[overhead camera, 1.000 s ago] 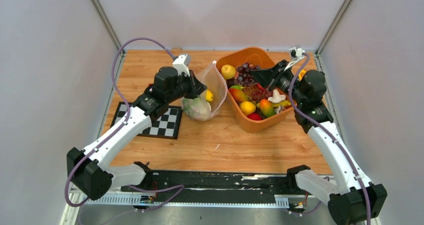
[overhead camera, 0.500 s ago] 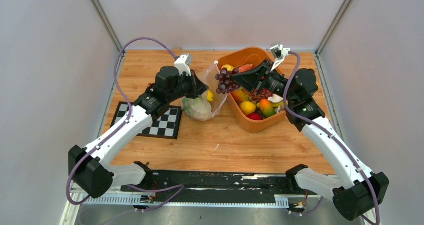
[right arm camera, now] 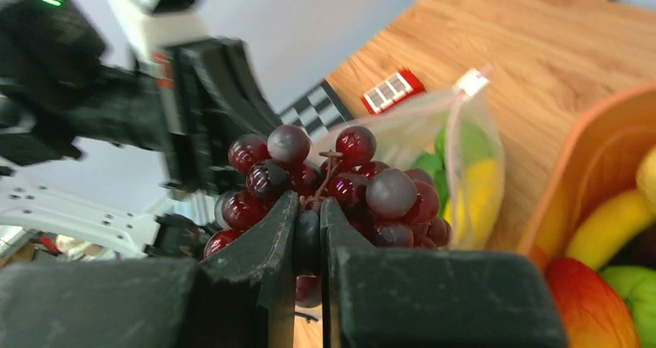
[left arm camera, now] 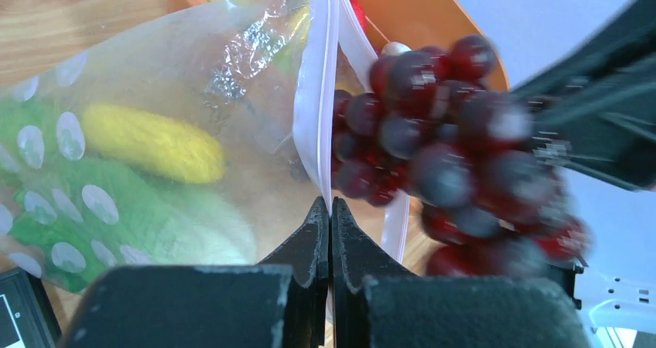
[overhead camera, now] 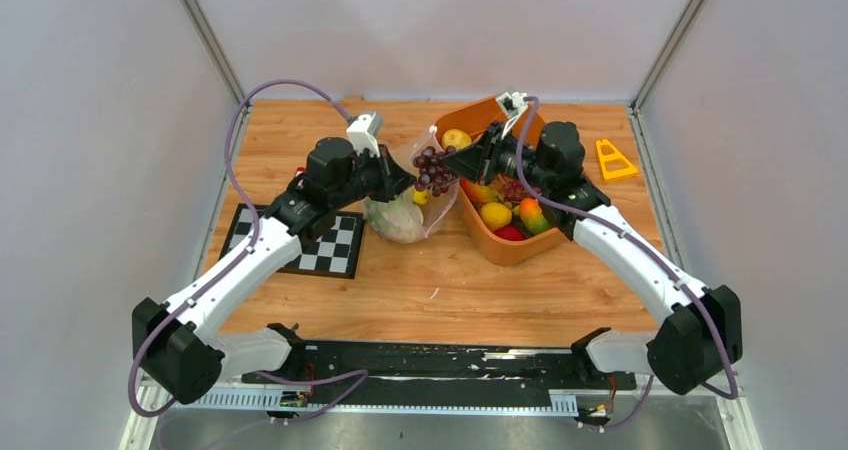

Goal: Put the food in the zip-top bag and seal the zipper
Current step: Place the fake fruit in the zipper food storage bag.

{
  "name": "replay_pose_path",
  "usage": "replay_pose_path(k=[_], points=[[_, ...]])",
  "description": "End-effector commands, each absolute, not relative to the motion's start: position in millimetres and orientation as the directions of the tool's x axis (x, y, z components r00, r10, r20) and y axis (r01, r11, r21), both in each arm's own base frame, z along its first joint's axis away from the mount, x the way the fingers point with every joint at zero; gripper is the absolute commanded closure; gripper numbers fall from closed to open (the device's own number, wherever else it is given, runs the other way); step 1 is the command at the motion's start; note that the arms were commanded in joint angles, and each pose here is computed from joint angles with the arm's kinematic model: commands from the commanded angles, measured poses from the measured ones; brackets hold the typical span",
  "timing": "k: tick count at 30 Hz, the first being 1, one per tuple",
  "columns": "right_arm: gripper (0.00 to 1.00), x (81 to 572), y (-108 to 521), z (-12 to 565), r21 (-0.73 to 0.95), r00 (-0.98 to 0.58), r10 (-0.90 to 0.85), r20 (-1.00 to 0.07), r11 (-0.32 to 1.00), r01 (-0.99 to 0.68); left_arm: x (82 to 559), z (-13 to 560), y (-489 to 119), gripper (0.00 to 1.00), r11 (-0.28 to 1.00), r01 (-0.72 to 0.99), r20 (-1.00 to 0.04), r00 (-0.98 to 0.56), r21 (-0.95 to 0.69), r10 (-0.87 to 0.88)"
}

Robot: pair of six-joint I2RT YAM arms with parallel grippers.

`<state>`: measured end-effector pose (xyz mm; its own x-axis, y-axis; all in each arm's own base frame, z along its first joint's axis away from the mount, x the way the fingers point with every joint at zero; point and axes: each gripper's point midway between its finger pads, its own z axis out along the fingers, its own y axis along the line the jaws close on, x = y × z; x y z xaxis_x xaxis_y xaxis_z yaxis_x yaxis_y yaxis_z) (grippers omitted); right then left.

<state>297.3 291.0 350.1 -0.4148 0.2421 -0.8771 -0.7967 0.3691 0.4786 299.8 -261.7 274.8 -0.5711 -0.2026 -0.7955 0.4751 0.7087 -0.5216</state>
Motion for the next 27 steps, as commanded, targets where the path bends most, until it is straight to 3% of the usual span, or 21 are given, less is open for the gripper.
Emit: replay_pose_path(k=[1,14,27], points=[[0.98,308,290,345,0.391,-0.354,0.166,-0.920,0.425,-0.816,295,306,-254,1.00,0.692,0.531,-0.848,-0.476,-0.489,-0.234],[0.97,318,300,291,0.148,-0.290,-0.157,-0.944,0.585,-0.797,293,320,-245,1.00,0.711,0.541,-0.874,-0.429,-0.450,-0.227],[0.96,372,326,337,0.205,-0.187,0.104,-0.977,0.706,-0.678,295,312,-255,1.00,0.684,0.539,-0.848,-0.475,-0.491,-0.235]])
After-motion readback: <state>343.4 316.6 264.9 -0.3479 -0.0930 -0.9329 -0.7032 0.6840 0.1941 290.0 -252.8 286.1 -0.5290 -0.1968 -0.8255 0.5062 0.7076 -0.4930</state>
